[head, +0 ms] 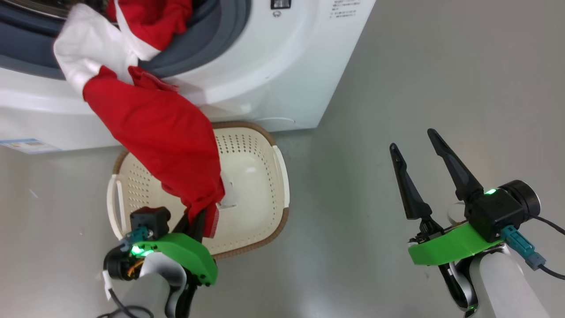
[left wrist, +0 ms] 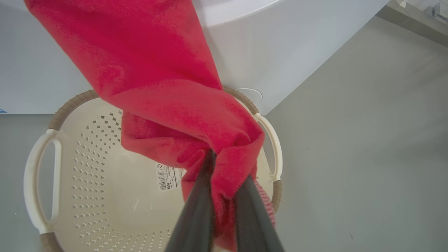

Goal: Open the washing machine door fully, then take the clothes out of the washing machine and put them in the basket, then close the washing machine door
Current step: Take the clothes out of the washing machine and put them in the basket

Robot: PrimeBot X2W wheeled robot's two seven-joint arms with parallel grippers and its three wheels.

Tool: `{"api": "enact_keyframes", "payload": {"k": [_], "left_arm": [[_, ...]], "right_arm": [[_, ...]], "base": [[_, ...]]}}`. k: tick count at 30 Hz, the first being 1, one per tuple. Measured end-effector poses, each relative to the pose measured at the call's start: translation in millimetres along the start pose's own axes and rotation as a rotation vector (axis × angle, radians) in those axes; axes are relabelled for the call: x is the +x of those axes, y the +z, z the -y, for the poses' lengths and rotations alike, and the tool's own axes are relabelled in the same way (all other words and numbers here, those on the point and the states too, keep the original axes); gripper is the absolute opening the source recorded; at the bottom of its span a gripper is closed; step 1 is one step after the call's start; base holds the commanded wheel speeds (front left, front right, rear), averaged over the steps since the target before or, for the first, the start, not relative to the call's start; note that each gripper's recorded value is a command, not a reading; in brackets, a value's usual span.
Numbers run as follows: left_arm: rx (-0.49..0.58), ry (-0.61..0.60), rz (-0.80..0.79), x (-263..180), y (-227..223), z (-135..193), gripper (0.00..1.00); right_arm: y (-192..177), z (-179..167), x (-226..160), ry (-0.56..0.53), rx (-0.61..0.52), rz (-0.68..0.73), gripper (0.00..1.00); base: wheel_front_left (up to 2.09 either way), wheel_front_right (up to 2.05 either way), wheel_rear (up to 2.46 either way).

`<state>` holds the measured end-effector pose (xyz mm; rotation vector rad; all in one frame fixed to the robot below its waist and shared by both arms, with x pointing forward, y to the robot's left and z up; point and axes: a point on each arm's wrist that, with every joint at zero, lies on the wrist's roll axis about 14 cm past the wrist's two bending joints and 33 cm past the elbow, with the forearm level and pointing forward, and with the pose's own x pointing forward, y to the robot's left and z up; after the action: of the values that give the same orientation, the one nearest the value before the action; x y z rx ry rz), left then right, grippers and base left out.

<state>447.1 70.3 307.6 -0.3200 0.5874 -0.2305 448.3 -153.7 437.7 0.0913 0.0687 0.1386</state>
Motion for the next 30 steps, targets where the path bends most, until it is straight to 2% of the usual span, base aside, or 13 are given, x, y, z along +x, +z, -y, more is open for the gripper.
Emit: {"api": "enact_keyframes", "payload": {"k": [15, 25, 30], "left_arm": [[-0.064, 0.043, -0.204, 43, -51, -20, 0.0], [-0.119, 0.087, -0.364, 52, -97, -33, 0.0], [-0.122, 0.088, -0.39, 56, -108, -36, 0.0]], "right_arm": [[-30, 10, 16, -0.015, 0.002, -0.058, 1.0], [-51, 14, 31, -0.012, 0.0, -0.092, 1.0], [-62, 16, 33, -0.014, 0.002, -0.114, 1.0]], "base": [[0.0, 0.0, 0.0], [0.0, 0.0, 0.0], [0.0, 0.0, 0.0]]}}
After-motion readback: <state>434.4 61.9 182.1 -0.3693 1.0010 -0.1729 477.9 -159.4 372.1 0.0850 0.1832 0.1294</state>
